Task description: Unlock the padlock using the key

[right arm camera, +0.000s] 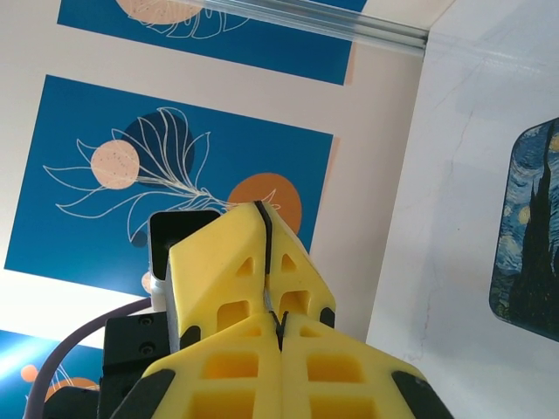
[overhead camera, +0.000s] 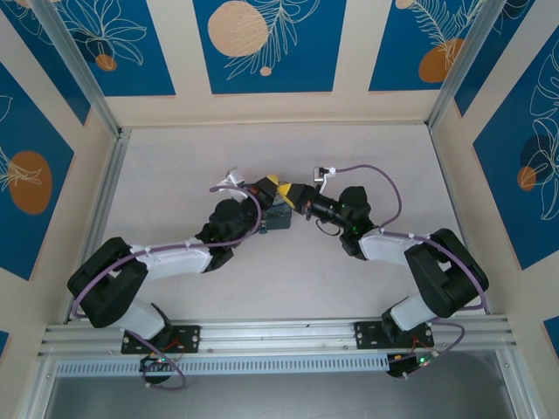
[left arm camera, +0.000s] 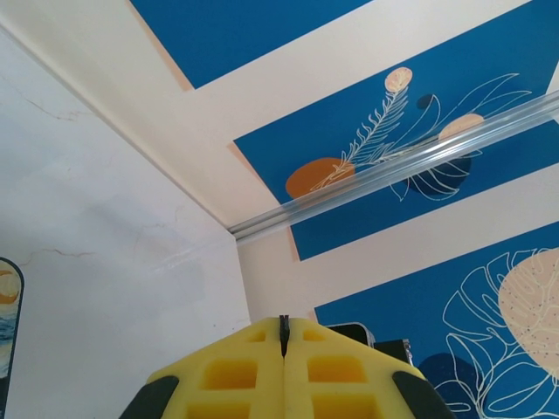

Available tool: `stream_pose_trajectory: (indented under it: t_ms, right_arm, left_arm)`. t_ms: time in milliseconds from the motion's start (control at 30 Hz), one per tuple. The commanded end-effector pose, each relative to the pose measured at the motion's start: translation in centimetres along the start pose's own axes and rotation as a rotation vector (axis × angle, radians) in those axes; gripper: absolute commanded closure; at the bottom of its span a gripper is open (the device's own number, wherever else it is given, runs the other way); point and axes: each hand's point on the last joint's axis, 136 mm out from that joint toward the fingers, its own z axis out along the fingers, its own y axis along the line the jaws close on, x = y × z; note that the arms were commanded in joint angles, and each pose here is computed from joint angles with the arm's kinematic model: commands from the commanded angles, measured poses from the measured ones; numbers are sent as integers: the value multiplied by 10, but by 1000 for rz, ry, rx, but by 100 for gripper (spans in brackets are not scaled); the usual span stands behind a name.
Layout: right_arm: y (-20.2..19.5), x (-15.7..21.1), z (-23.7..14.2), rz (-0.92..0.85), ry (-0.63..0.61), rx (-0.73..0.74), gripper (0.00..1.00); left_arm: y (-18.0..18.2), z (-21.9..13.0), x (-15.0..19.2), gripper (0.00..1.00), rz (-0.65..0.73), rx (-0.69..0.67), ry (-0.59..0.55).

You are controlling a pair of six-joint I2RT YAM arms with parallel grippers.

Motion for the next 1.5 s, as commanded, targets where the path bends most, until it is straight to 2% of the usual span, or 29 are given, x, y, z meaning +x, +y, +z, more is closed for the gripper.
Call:
stream_pose_trajectory:
  t_ms: [0,500,633,733,800,900,1000,1167,1300,1467]
  right_arm:
    - [-10,-11,-3,8,-44,31,100]
    - [-22,-12,-4,25,-37,67,100]
    - [-28,-10,-15,31,-17,87,100]
    - [-31,-9,-27,30,-3,115,100]
    - [-32,-8,-35,27,13,138,100]
    - [-37,-7,-47,29,35,202,100]
    - [-35,-8,-55,13,63,234,100]
    - [-30,-13,-58,-22,84,277,100]
    - [-33,-18,-52,-32,101,302,100]
    - [-46,-27,-38,-4,130,321,100]
  left_arm:
    - [-13,-9,1,100,-16,39,-5]
    - [-11,-13,9,100,-4,10,15]
    - [-12,-22,1,46,66,-63,43]
    - [-12,-40,-8,25,173,-152,81]
    - [-9,-53,-12,16,228,-193,112]
    - [8,-73,-9,9,322,-293,217]
    - [32,-90,10,4,417,-370,367]
    - [69,-116,41,1,519,-408,565]
    - [90,-129,46,1,591,-407,594]
    - [109,-122,59,0,670,-377,630]
